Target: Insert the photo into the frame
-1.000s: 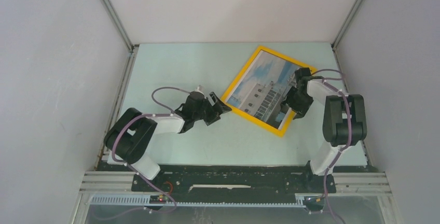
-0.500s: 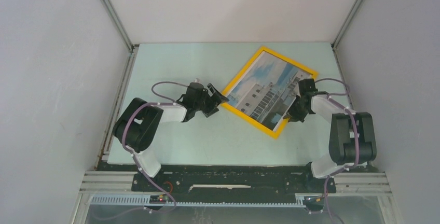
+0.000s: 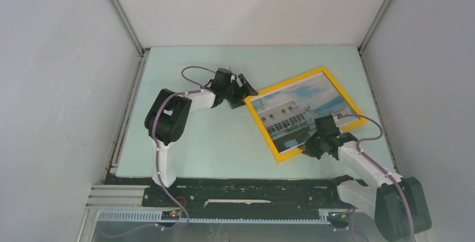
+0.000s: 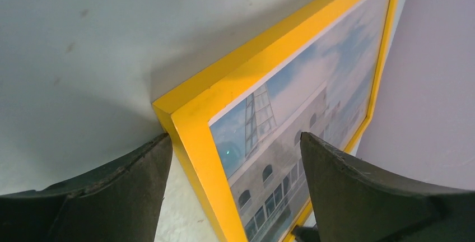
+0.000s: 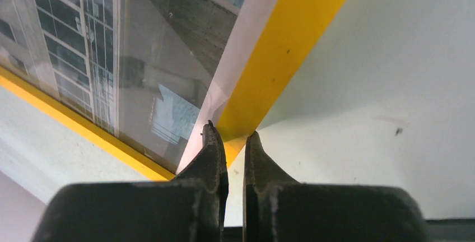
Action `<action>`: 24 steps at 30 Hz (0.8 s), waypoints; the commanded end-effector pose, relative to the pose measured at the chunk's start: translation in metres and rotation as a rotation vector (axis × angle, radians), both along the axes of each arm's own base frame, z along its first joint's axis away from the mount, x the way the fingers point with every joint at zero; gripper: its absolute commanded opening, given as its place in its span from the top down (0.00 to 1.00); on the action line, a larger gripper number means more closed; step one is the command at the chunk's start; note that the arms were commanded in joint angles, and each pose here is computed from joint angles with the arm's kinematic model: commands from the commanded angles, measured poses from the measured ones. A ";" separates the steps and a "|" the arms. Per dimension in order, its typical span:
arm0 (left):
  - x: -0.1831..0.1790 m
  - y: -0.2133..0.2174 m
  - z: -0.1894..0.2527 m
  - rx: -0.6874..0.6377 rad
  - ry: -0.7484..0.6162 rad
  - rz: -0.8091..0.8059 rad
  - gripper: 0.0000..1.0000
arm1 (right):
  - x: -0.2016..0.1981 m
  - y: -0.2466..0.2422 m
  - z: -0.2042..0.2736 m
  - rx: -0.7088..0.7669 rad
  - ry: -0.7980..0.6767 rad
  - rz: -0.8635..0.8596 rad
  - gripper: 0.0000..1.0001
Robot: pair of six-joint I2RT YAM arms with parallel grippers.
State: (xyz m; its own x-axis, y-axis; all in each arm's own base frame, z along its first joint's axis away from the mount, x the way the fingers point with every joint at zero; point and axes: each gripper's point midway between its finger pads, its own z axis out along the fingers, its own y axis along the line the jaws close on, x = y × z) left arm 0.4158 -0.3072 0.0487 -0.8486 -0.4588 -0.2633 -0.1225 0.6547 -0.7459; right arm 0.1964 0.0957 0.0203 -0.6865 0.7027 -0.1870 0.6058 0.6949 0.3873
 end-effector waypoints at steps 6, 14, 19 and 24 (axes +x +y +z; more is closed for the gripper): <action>0.004 -0.087 0.022 -0.094 -0.054 -0.187 0.09 | -0.075 0.055 -0.012 0.121 0.183 0.169 1.00; -0.009 -0.139 0.032 -0.149 -0.056 -0.267 0.08 | -0.075 0.067 -0.005 0.121 0.129 0.123 1.00; -0.009 -0.126 0.037 -0.078 -0.091 -0.240 0.05 | -0.070 0.054 0.000 0.072 0.074 0.109 0.99; 0.005 -0.047 0.080 0.036 -0.230 -0.141 0.04 | -0.041 0.044 0.050 0.013 -0.159 0.252 0.63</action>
